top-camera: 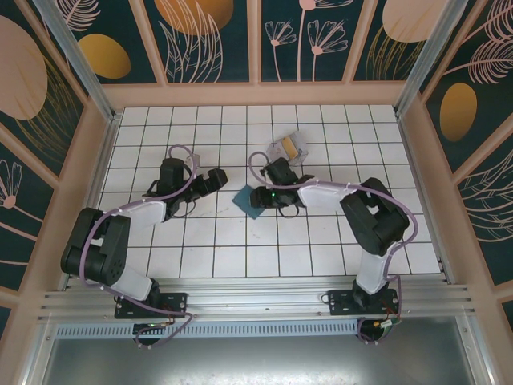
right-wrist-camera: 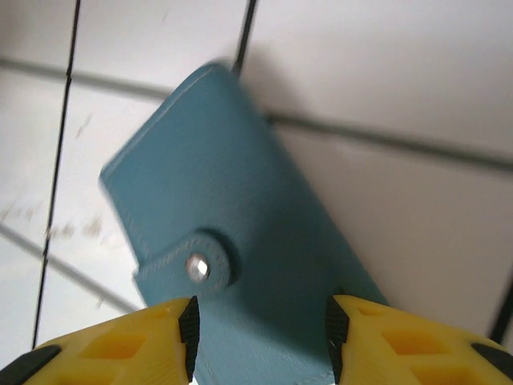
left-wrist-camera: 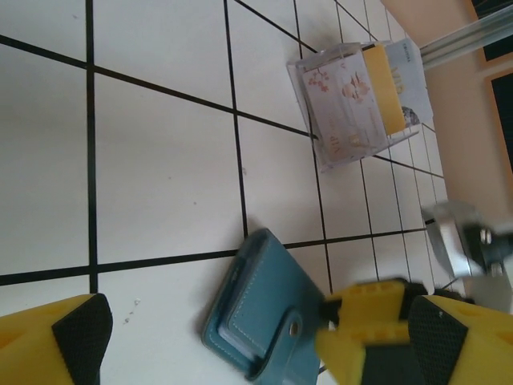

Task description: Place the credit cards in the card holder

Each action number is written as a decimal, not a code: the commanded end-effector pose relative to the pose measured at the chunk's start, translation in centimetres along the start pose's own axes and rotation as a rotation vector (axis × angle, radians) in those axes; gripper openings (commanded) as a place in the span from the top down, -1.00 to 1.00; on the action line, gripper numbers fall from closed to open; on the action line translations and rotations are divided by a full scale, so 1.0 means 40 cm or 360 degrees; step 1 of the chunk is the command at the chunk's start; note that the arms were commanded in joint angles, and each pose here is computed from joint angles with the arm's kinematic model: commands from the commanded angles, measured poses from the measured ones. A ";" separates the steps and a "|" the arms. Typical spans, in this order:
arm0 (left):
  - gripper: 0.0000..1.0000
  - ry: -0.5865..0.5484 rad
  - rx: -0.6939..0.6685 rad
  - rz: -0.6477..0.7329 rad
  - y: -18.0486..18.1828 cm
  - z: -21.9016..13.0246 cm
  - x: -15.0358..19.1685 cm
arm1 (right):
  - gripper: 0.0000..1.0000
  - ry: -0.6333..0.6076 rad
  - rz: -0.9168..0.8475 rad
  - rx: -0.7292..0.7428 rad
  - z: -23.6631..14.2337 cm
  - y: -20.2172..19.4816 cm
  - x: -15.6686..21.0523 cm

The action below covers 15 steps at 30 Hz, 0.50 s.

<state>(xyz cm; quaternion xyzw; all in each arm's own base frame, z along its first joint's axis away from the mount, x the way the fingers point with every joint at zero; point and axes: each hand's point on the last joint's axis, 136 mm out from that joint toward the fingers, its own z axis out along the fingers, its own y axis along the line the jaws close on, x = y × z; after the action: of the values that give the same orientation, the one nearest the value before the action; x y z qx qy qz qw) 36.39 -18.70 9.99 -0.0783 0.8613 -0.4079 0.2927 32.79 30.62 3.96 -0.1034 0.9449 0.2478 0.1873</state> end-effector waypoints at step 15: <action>-0.89 0.0085 0.0064 -0.0075 -0.008 0.048 0.019 | 0.15 0.0039 -0.0095 0.0342 -0.038 -0.010 -0.025</action>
<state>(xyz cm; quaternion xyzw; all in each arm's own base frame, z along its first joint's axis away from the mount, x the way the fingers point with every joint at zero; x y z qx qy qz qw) 35.83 -19.91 7.68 -0.0928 0.8646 -0.4259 0.2501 33.40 31.21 5.42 -0.1356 0.9541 0.1804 0.1968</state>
